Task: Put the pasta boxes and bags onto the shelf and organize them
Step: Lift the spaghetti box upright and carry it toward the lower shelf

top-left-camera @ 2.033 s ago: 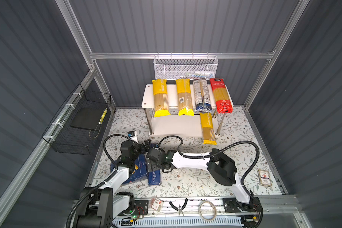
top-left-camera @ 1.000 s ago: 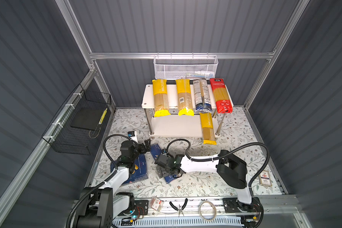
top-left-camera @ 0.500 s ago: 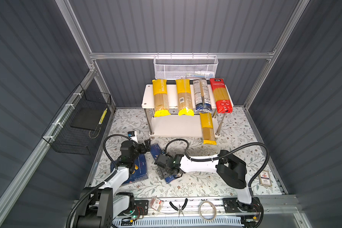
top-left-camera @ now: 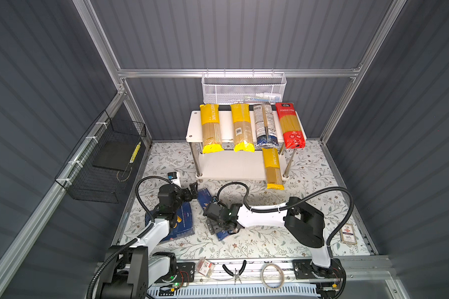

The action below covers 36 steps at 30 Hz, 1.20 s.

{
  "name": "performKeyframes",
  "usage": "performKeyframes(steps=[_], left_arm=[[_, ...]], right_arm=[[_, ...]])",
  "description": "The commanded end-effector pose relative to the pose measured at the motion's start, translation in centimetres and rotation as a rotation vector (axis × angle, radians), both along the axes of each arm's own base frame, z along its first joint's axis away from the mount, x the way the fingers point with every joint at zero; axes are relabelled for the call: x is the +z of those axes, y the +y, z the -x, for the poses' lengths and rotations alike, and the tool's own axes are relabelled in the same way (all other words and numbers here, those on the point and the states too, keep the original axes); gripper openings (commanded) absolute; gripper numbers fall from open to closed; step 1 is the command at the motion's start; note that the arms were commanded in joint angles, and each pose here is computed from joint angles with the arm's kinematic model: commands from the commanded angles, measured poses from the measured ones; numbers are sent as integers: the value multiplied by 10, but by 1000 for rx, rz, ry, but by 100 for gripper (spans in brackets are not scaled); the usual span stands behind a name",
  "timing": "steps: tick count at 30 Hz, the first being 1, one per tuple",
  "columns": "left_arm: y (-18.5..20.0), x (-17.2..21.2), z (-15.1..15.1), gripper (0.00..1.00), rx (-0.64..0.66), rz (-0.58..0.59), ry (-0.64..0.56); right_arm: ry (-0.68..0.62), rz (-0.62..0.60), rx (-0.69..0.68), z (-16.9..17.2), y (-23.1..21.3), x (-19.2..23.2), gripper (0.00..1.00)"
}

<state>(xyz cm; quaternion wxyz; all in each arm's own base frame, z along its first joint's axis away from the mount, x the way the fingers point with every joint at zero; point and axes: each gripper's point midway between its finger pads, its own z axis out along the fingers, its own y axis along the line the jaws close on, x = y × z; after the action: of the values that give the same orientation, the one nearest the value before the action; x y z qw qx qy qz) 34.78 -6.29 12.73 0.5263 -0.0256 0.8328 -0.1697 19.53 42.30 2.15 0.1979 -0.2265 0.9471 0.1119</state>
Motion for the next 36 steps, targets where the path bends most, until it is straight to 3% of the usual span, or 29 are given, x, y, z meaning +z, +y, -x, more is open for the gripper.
performKeyframes(steps=[1, 10, 18, 25, 36], left_arm=[[0, 8, -1, 99, -6, -6, -25], [0, 8, -1, 99, -7, -7, -25], [2, 8, -2, 99, 2, -19, -22], [-1, 7, -1, 99, -13, 1, -23], [1, 7, -2, 99, -3, -8, -21]], right_arm=[[42, 61, -20, 9, -19, -20, 85], [12, 72, -48, 5, -29, -15, 75], [-17, 5, -54, 3, -25, 0, 60], [-33, 9, -69, 1, -30, 7, 56], [-122, -146, -108, -5, -37, 46, 47]])
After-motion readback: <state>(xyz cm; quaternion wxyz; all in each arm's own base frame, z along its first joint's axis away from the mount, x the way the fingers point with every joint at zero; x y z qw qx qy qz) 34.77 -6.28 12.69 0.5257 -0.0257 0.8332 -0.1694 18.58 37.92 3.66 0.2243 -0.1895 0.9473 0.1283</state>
